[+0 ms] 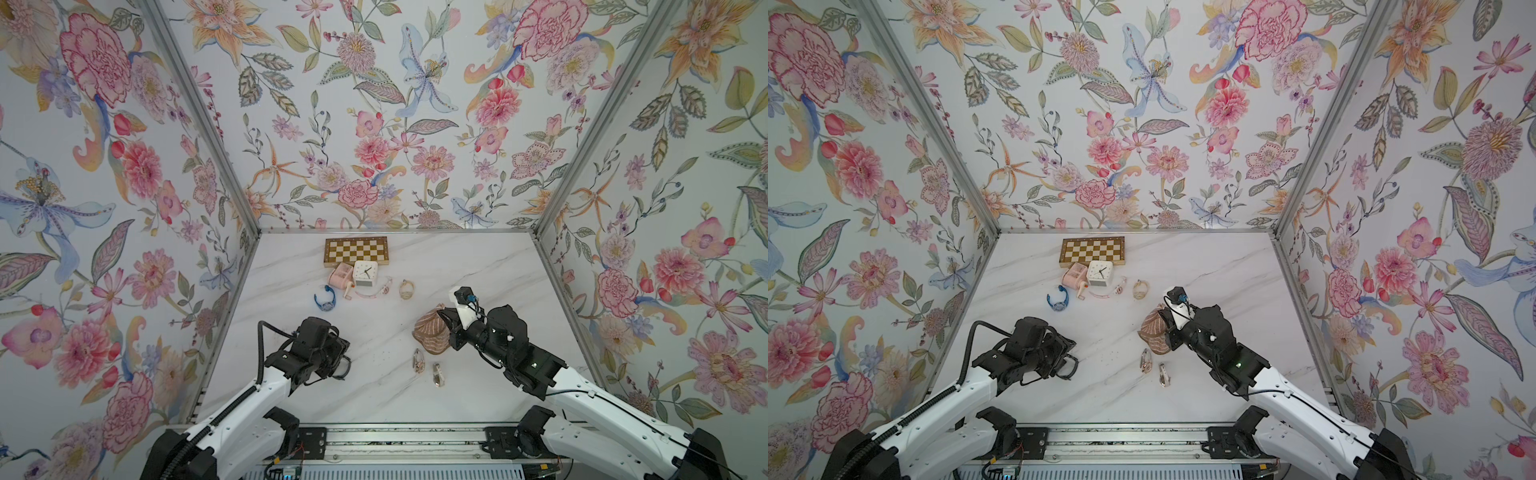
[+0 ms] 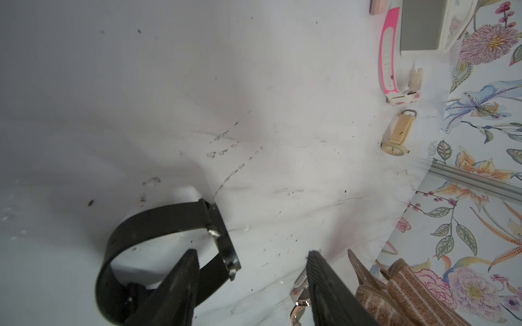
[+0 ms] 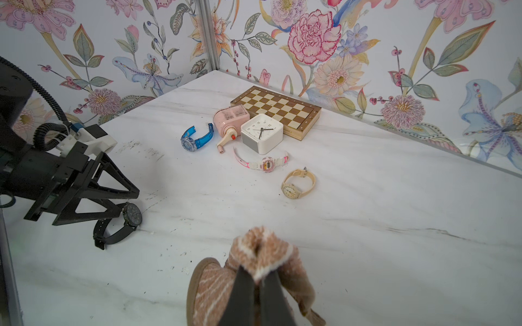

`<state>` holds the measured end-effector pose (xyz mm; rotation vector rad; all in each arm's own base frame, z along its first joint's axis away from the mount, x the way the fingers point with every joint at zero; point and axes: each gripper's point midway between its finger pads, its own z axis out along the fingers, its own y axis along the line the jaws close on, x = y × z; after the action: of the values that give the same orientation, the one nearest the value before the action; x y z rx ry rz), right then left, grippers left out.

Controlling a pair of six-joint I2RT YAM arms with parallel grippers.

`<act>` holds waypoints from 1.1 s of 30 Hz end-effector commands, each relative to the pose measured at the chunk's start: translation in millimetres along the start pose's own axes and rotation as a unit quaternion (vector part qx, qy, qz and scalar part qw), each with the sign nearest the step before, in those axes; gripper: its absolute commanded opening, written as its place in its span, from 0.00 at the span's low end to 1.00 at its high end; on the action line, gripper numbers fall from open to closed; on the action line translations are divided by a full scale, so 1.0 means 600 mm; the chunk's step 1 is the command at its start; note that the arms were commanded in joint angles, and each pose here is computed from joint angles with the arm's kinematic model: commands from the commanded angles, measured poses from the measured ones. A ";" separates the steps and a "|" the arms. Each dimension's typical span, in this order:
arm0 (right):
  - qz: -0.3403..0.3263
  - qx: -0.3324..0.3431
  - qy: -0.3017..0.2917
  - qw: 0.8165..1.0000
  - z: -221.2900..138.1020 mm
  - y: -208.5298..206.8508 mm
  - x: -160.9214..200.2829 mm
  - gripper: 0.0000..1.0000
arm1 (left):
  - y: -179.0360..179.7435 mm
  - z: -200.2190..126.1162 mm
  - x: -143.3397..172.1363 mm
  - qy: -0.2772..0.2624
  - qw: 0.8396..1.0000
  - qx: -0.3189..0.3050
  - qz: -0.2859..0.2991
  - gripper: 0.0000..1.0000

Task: Wipe the watch dial
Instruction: Pick up the watch at the center of the board.

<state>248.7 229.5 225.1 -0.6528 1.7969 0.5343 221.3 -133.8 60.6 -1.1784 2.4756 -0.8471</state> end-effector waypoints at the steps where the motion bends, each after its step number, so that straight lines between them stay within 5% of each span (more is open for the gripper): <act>1: 0.006 0.002 -0.016 1.000 0.002 -0.004 -0.008 0.00 | 0.006 0.008 -0.004 0.007 1.000 -0.005 0.011 0.60; 14: 0.009 0.002 -0.014 1.000 -0.003 -0.005 -0.006 0.00 | -0.058 0.061 -0.031 0.029 0.990 -0.041 0.132 0.60; 20: 0.015 -0.001 -0.010 1.000 -0.002 -0.004 -0.005 0.00 | -0.109 0.089 -0.006 0.078 0.965 -0.055 0.243 0.60; 25: 0.016 -0.006 -0.012 1.000 -0.001 0.001 -0.016 0.00 | -0.090 0.122 0.021 0.142 0.943 -0.087 0.289 0.60; 33: 0.015 -0.007 -0.016 1.000 -0.005 0.004 -0.024 0.00 | -0.060 0.135 -0.004 0.139 0.913 -0.162 0.347 0.59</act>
<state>249.6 226.6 218.4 -0.6375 1.8193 0.5374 292.9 -194.5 28.6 -0.2687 2.9525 -0.5621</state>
